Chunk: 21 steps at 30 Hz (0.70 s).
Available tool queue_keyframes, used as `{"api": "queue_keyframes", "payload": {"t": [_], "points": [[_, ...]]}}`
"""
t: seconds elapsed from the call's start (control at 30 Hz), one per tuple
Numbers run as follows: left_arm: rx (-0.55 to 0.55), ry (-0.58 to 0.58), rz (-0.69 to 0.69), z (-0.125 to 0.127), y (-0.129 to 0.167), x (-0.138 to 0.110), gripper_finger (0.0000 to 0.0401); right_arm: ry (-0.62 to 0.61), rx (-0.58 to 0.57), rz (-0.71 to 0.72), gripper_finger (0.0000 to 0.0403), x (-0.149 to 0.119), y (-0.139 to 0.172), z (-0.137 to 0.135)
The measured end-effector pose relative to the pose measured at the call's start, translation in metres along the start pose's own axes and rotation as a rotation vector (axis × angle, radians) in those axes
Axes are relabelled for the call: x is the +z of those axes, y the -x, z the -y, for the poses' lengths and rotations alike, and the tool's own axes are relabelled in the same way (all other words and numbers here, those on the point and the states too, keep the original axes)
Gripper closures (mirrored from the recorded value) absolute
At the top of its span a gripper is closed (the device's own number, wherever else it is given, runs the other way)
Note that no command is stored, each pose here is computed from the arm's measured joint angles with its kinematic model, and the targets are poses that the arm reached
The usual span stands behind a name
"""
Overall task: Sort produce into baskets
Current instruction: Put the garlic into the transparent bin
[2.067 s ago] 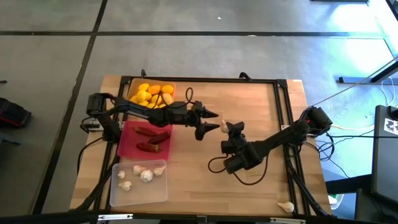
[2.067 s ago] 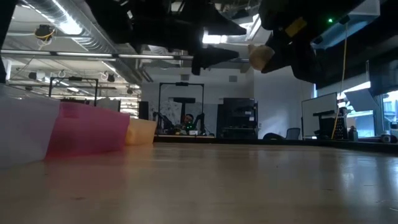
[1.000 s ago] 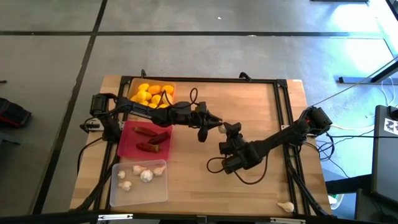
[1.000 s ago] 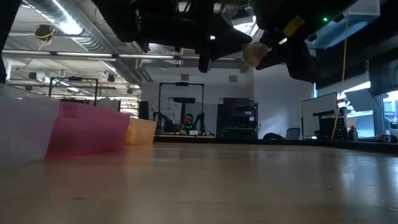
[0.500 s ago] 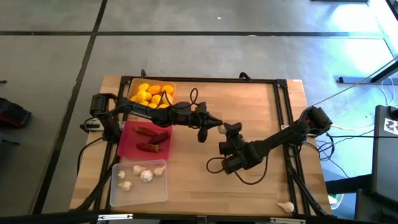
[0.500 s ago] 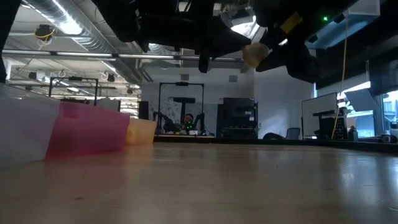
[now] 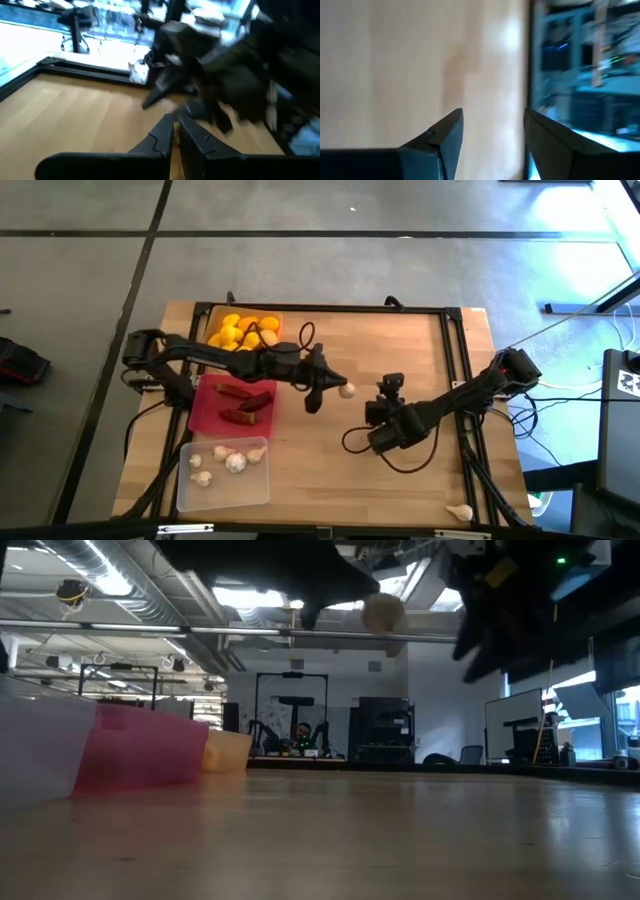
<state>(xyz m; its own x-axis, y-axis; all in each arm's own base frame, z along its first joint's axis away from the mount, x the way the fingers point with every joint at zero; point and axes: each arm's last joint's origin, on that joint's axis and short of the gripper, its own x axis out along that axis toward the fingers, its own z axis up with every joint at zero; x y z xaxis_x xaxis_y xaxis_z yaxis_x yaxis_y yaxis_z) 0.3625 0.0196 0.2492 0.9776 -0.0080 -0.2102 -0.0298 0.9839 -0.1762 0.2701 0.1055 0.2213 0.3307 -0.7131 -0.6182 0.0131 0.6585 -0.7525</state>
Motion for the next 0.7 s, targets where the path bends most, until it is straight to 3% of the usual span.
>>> {"api": "queue_keyframes", "payload": {"t": [0.2,0.4,0.7], "points": [[-0.063,-0.148,-0.156,0.032,0.025,0.002,0.0380,-0.046,0.160,-0.100,0.0213,-0.008,0.000,-0.004],[-0.081,-0.246,-0.327,0.071,0.062,-0.002,0.0383,-0.042,0.171,-0.160,0.0227,-0.024,-0.012,-0.016],[-0.088,-0.143,-0.471,0.122,0.116,-0.010,0.0379,-0.079,0.167,-0.184,0.0235,-0.039,-0.025,-0.029]]}}
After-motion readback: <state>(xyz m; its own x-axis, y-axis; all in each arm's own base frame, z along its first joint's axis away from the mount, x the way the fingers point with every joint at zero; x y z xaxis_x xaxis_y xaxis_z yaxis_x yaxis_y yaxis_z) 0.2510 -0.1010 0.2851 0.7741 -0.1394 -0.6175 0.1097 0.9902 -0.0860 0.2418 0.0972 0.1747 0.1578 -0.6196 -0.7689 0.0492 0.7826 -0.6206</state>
